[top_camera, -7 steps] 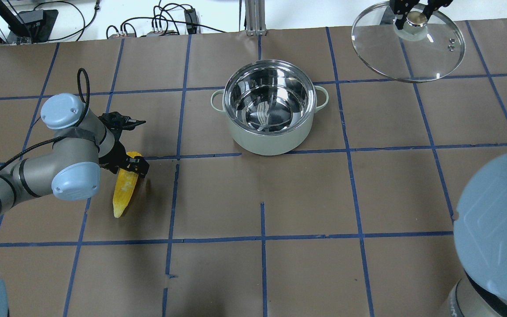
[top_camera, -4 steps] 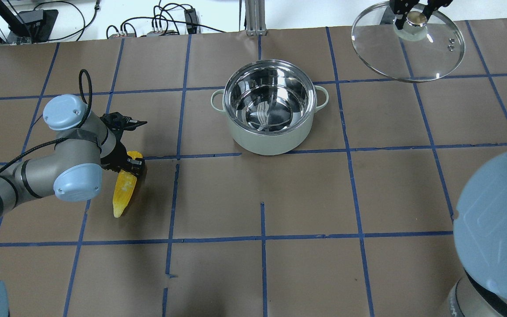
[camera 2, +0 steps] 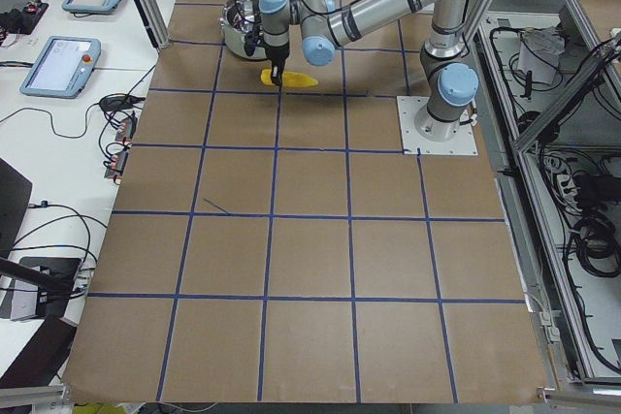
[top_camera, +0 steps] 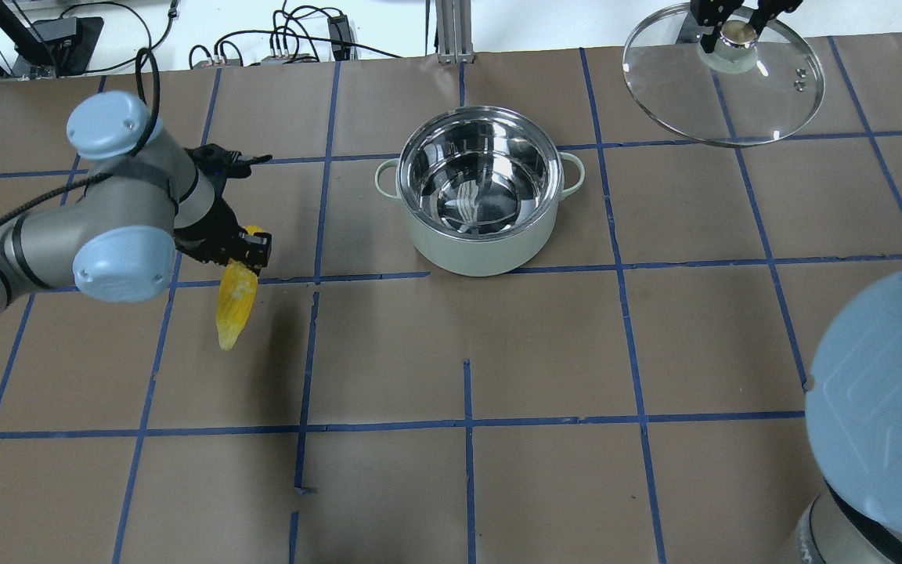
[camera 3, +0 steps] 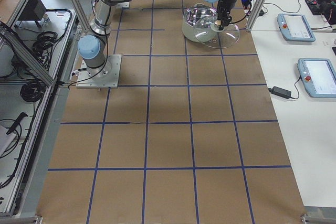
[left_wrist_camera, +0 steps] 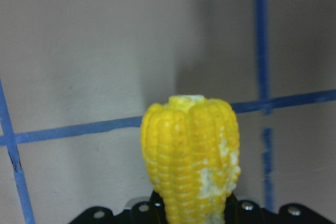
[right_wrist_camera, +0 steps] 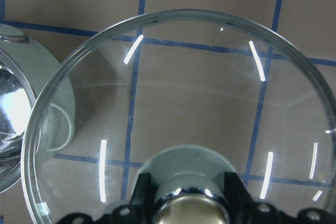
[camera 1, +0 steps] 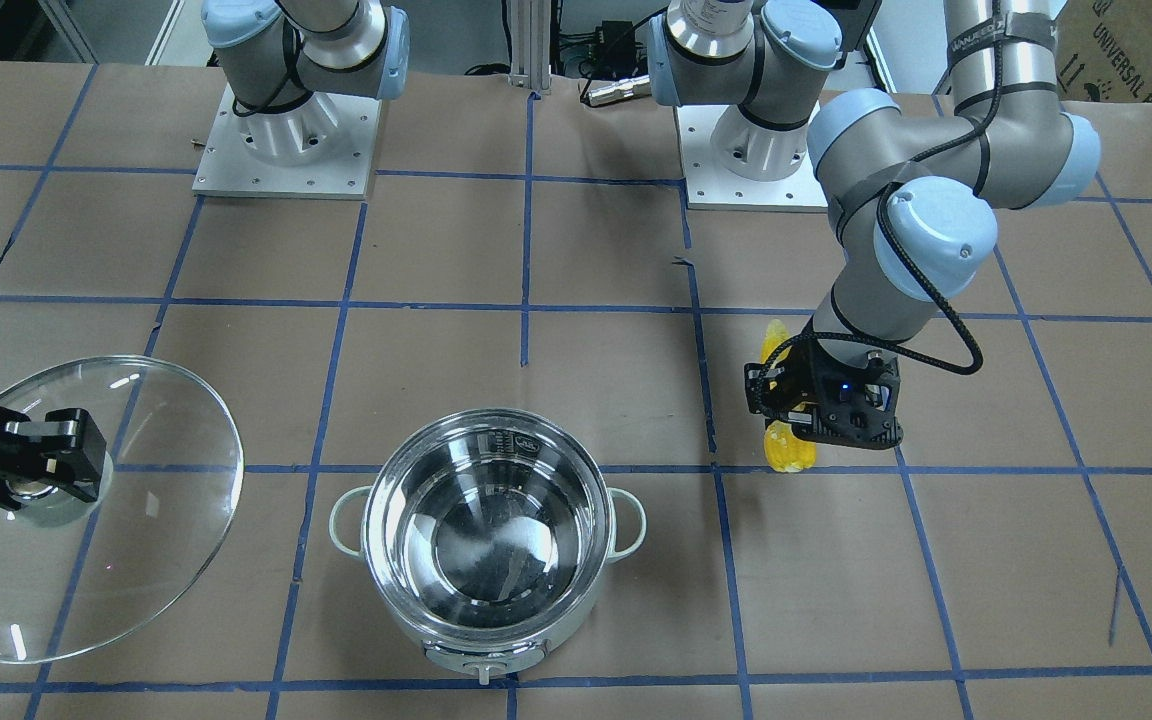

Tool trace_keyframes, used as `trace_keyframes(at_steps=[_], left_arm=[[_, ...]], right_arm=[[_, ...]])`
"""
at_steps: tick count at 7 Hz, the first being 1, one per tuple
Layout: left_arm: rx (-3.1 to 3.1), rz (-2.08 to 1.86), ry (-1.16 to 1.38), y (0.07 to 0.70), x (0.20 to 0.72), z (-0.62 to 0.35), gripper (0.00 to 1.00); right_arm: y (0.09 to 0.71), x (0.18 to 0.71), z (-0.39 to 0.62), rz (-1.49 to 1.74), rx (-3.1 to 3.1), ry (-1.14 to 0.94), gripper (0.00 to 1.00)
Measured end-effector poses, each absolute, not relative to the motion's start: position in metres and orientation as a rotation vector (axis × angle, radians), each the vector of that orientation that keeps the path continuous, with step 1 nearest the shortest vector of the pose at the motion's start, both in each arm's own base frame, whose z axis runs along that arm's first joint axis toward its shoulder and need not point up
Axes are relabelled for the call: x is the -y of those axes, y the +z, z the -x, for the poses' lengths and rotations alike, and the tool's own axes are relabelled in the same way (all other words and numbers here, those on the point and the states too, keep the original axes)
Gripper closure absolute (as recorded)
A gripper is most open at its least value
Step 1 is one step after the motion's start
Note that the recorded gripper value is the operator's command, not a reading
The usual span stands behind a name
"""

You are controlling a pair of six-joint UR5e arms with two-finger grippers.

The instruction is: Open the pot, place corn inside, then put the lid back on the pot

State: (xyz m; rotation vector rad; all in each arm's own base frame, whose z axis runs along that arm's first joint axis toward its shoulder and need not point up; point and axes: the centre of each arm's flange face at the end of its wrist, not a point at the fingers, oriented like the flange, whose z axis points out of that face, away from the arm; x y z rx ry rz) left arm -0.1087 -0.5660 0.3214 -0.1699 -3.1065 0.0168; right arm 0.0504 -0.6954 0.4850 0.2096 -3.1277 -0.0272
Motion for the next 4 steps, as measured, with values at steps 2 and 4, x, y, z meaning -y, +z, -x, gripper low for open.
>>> trace_keyframes(at_steps=[2, 4], left_arm=[[3.086, 0.137, 0.053, 0.379, 0.609, 0.179, 0.83], [3.072, 0.173, 0.132, 0.397, 0.646, 0.269, 0.82]], right_arm=[[0.483, 0.696, -0.052, -0.211, 3.134, -0.031, 0.95], [0.482, 0.696, -0.052, -0.211, 3.137, -0.033, 0.95]])
